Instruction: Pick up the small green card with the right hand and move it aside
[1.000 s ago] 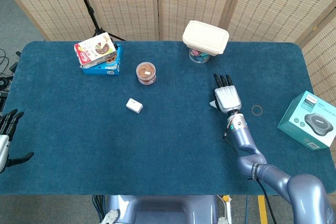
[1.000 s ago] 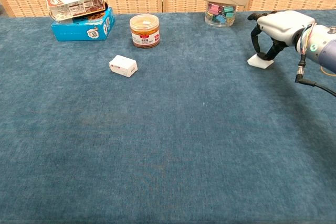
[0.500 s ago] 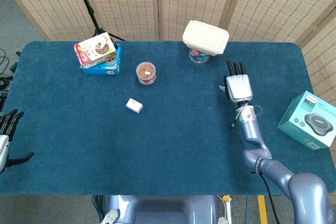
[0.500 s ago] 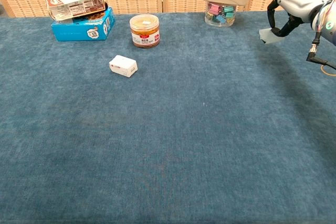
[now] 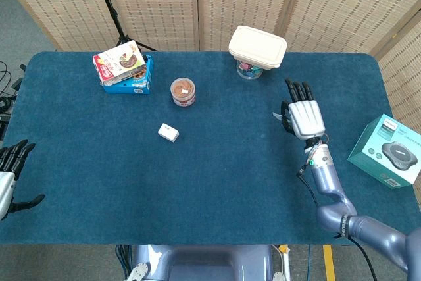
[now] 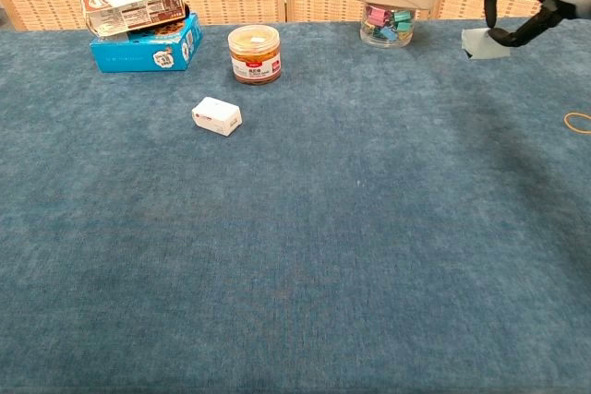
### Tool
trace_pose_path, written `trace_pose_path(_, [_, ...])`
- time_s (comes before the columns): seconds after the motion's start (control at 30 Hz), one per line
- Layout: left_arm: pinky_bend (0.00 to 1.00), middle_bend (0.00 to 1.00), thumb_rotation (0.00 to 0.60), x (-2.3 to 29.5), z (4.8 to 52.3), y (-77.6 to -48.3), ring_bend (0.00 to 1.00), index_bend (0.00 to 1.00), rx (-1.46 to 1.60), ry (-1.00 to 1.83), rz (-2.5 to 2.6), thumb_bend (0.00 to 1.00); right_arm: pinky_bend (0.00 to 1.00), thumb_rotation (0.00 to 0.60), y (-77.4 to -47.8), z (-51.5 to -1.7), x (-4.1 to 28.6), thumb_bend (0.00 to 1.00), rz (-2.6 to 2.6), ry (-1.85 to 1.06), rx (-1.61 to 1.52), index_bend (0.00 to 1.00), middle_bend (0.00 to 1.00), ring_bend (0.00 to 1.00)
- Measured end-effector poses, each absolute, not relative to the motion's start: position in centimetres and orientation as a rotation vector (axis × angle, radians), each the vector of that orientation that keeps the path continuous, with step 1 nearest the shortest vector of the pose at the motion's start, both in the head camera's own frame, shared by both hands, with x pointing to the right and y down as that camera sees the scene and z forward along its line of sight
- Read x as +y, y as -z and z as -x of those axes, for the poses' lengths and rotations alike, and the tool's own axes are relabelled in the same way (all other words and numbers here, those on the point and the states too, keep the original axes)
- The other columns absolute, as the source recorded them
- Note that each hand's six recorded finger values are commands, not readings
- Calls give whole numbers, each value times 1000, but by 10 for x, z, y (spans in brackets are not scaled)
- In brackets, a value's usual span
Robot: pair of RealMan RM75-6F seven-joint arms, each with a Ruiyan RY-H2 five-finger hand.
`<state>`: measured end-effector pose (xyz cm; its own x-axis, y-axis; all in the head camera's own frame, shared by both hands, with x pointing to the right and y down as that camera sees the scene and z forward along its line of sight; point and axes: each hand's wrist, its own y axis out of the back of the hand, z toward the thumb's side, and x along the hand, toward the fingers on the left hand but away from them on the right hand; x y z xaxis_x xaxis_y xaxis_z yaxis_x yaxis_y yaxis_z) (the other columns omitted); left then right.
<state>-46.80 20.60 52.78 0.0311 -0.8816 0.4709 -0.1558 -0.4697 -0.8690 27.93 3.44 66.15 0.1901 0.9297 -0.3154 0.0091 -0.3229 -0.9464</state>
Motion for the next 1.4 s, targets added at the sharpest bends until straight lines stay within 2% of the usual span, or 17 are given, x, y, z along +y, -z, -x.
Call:
trace_pose_path(0.53, [0, 0, 600, 212, 480, -516, 0, 0, 1087, 1441, 1729, 0, 0, 600, -594, -314, 82, 0, 1600, -1217, -1051, 0, 0, 0])
trace_pose_path(0.8, [0, 0, 600, 215, 483, -509, 0, 0, 1104, 1408, 1736, 0, 0, 600, -588, -325, 98, 0, 1584, -1244, -1047, 0, 0, 0])
trace_pose_path(1.2, [0, 0, 600, 218, 488, -502, 0, 0, 1134, 1399, 1723, 0, 0, 600, -578, -366, 148, 0, 1583, -1314, -1056, 0, 0, 0])
trace_pose_path(1.4, [0, 0, 600, 217, 489, -504, 0, 0, 1135, 1425, 1708, 0, 0, 600, -562, -388, 161, 0, 1517, -1336, -1071, 0, 0, 0])
